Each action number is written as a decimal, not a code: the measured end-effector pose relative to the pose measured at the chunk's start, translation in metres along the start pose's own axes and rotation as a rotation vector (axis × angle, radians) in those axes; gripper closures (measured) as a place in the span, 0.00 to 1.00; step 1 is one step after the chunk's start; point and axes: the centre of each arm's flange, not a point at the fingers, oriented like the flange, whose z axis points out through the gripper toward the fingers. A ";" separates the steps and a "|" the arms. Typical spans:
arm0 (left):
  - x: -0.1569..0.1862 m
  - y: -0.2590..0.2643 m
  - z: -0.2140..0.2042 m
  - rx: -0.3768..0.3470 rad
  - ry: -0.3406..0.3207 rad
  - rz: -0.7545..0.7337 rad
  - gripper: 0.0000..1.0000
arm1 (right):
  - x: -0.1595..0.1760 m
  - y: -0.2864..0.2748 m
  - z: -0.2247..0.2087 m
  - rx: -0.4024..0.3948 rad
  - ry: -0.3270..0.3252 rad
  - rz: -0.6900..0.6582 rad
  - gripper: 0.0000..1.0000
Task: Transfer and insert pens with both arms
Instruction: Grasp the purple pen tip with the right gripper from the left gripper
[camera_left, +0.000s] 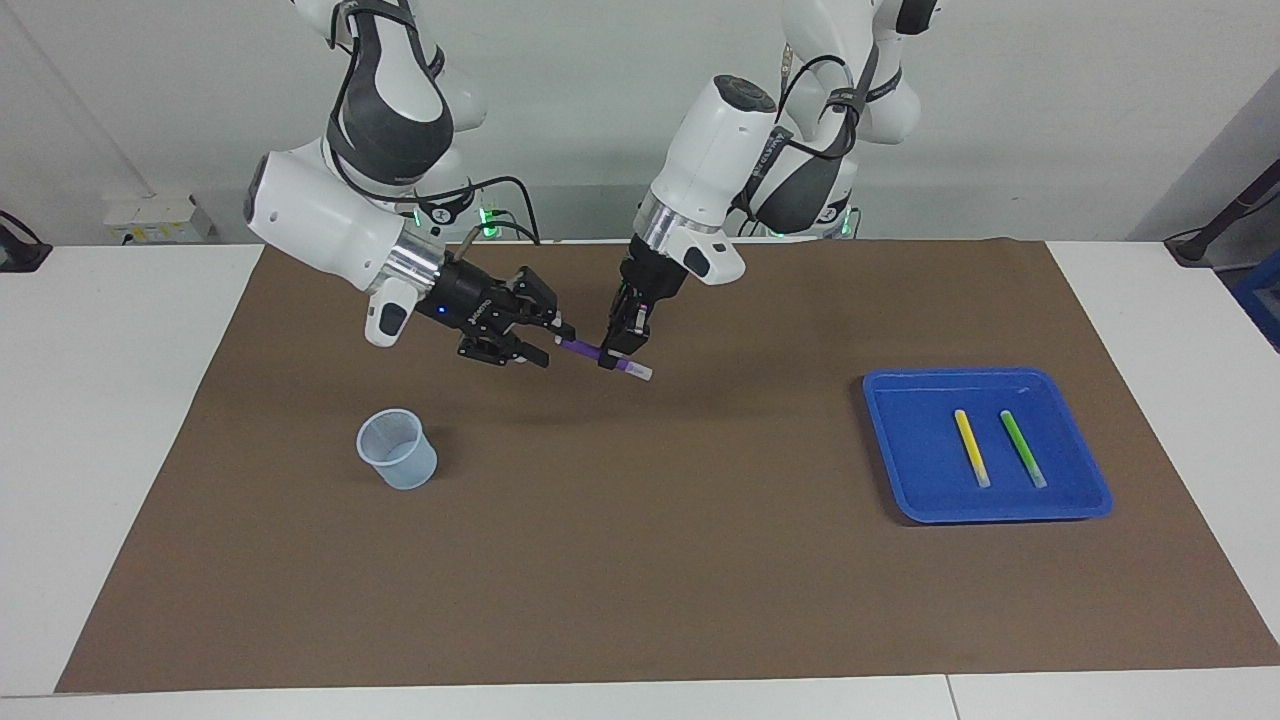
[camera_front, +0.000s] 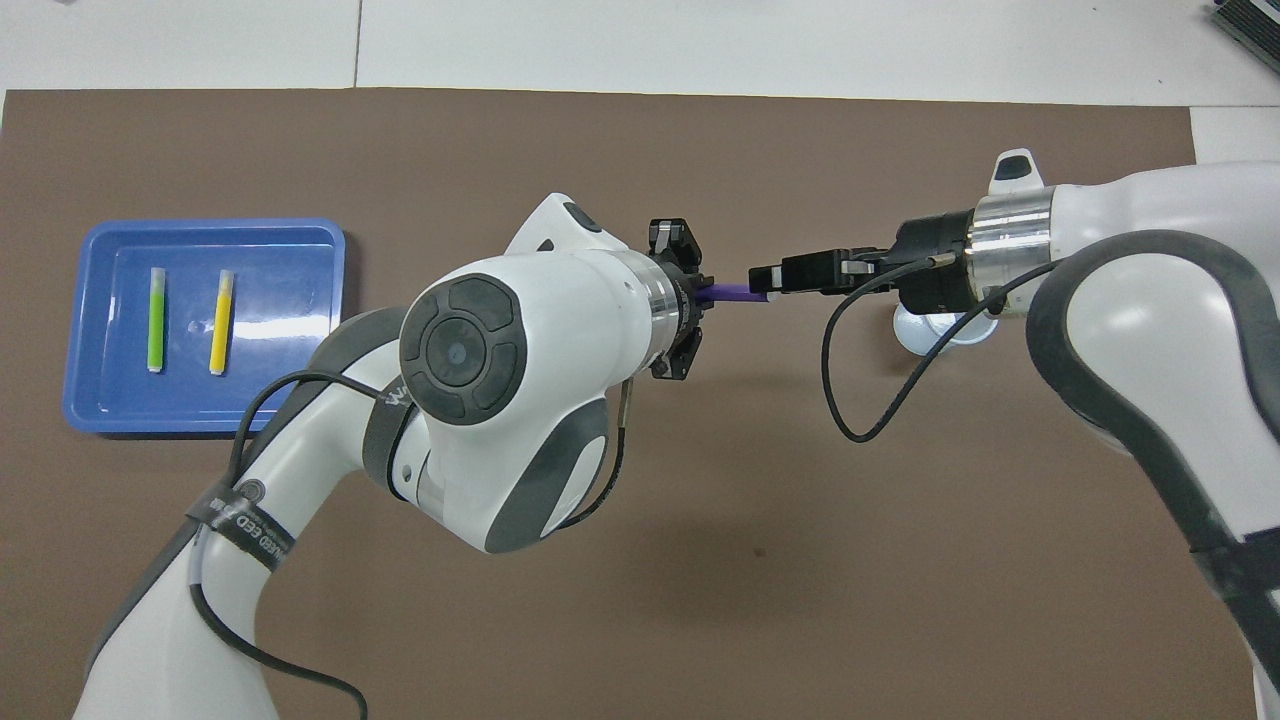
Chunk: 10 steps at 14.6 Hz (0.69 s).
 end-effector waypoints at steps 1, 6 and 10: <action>0.000 0.000 0.001 -0.004 -0.002 0.000 0.83 | 0.000 -0.001 0.001 0.000 0.000 -0.002 0.48; 0.001 0.001 0.001 -0.024 -0.010 -0.003 0.83 | -0.001 -0.008 0.007 -0.002 0.001 -0.013 0.52; 0.001 0.001 0.001 -0.026 -0.011 -0.003 0.83 | 0.003 -0.007 0.004 -0.014 0.036 -0.014 0.58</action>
